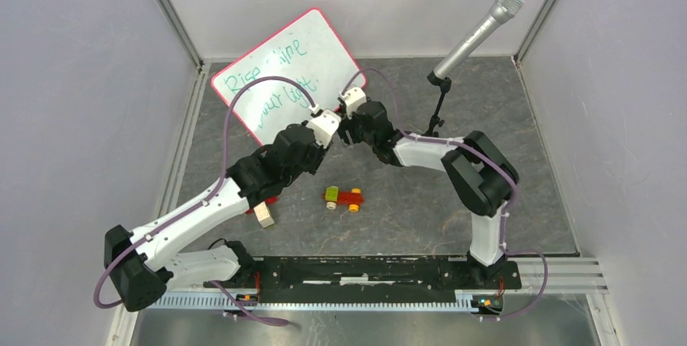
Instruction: Erase the whiteboard
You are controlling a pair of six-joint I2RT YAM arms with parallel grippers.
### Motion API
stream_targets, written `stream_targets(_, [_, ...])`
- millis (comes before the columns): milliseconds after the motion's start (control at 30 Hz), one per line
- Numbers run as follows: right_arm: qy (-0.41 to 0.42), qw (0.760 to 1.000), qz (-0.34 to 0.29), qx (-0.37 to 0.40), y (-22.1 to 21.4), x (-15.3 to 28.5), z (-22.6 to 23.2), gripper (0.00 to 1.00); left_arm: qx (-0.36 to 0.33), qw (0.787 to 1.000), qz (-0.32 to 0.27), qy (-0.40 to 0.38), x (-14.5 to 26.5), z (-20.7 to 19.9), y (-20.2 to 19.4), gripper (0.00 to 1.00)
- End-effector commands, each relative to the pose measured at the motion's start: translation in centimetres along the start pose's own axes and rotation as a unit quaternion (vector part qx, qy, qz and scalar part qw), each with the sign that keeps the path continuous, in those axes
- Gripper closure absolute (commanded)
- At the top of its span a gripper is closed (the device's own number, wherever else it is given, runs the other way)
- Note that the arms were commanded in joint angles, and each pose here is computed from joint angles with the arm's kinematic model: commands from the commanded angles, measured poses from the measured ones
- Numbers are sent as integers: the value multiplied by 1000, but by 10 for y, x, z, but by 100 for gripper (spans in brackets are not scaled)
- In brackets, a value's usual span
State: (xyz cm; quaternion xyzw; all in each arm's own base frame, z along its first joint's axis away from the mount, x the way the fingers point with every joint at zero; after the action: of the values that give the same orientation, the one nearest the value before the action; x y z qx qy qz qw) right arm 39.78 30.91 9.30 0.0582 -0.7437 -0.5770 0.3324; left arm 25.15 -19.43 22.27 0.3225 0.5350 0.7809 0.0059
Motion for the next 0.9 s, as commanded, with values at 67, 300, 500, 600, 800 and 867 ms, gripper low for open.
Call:
stream_targets(67, [13, 1000, 15, 6, 16, -46, 4, 27, -7, 998, -36, 41, 16, 22, 10, 58])
stream_targets(300, [24, 999, 25, -33, 14, -80, -4, 42, -25, 997, -35, 66, 20, 32, 3, 60])
stream_targets(500, [38, 997, 51, -31, 8, -106, -2, 44, -16, 997, -46, 65, 22, 32, 3, 61])
stream_targets(600, [29, 997, 57, -32, 4, -105, -5, 43, -13, 997, -48, 61, 22, 31, 3, 61])
stream_targets(800, [12, 998, 60, -27, 0, -115, -16, 39, -8, 996, -57, 69, 25, 34, 6, 63])
stream_targets(867, [7, 997, 66, -25, -4, -120, -19, 39, -4, 995, -62, 74, 27, 36, 7, 64])
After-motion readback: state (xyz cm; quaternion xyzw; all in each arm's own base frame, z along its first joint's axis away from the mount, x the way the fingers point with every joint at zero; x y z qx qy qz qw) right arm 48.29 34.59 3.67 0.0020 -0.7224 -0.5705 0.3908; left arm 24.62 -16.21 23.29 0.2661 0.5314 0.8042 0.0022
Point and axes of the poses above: each gripper's point midway between its finger pads, its own x axis back along the fingers, its own z axis along the line the jaws close on, y = z × x, the point moved 2 cm from there along x, back along the fingers, and after that the axes turned 2 degrees about x, right-handed, at the moved point
